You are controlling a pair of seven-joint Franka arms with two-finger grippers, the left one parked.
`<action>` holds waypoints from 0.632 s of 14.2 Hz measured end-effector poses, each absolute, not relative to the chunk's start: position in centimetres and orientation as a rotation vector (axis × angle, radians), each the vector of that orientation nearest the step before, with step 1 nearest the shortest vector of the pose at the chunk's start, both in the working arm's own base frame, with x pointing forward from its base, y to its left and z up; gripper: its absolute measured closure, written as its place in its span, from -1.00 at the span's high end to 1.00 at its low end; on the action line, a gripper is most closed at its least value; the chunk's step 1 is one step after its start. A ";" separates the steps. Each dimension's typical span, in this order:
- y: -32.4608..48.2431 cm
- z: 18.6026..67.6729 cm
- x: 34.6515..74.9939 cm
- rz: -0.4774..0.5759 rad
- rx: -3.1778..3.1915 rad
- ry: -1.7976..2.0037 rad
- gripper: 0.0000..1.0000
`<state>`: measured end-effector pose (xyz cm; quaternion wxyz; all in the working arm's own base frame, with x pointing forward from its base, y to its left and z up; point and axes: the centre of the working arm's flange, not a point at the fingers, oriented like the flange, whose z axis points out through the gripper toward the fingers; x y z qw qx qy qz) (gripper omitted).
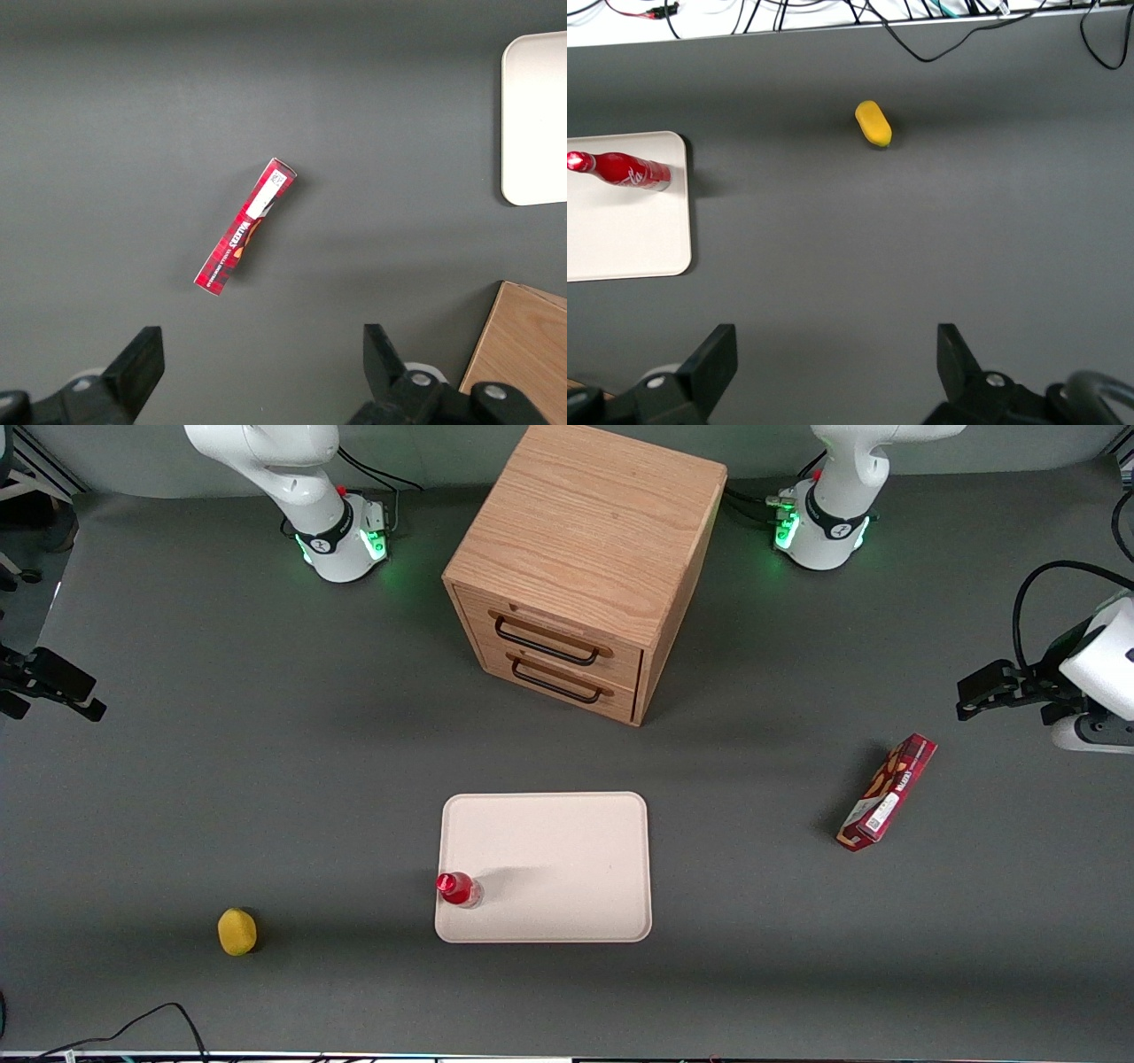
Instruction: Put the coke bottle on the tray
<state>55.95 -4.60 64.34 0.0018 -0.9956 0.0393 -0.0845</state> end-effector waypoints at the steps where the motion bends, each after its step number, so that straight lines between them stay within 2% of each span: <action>1: -4.6 64.5 55.9 -0.269 -3.124 0.122 1.00; 9: -4.0 64.5 55.9 -0.264 -3.121 0.117 1.00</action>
